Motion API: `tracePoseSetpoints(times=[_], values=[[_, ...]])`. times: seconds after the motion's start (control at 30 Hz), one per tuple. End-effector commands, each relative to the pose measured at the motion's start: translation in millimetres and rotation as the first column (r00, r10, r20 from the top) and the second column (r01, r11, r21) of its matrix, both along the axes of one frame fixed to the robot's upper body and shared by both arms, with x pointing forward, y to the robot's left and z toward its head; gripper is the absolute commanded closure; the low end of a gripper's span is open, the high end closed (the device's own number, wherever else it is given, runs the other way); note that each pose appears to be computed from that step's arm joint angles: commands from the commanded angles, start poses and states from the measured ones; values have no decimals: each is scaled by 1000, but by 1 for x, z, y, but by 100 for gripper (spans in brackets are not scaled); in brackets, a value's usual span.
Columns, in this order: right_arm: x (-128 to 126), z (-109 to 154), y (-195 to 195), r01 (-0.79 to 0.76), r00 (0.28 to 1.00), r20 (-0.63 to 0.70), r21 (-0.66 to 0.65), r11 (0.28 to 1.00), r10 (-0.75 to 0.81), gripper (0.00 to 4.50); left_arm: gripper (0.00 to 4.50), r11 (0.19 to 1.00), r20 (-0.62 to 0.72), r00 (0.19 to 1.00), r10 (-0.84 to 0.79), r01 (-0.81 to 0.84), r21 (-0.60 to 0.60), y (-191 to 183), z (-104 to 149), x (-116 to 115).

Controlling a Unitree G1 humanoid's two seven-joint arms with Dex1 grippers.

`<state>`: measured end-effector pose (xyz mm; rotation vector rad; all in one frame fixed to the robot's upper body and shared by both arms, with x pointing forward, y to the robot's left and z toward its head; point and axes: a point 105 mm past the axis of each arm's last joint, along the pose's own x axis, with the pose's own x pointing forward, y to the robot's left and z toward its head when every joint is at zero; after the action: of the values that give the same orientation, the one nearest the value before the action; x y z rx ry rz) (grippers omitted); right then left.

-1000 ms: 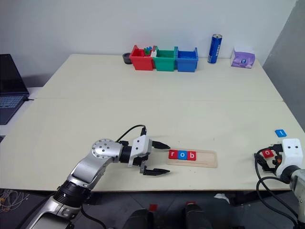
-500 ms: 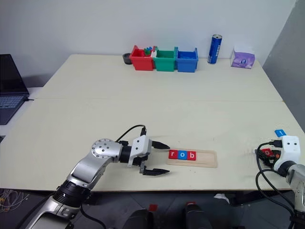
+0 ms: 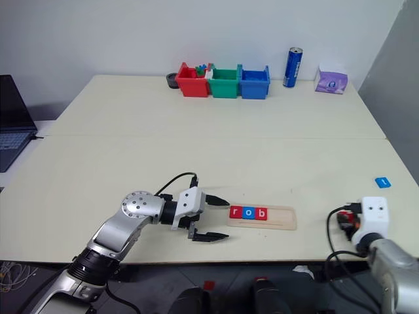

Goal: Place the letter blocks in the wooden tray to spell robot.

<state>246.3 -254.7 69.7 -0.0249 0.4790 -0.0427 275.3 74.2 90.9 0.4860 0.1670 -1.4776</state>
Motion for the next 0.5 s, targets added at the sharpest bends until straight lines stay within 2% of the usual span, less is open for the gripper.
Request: tracePoseSetpoints(times=[0.03, 0.3, 0.47, 0.5], values=[[1, 1, 27, -5, 1000, 8, 24, 1000, 5, 305, 0, 999, 42, 999, -28, 28, -16, -3, 10, -1], [8, 1, 53, -18, 1000, 23, 63, 998, 16, 305, 0, 999, 48, 998, -29, 30, -17, -4, 10, 0], [10, -5, 50, 46, 999, 23, 93, 995, -48, 305, 0, 999, 51, 998, -26, 27, -17, -4, 9, 0], [11, -4, 48, 61, 997, 32, 102, 993, -64, 270, 0, 1000, 52, 998, -25, 26, -17, -4, 9, 0]])
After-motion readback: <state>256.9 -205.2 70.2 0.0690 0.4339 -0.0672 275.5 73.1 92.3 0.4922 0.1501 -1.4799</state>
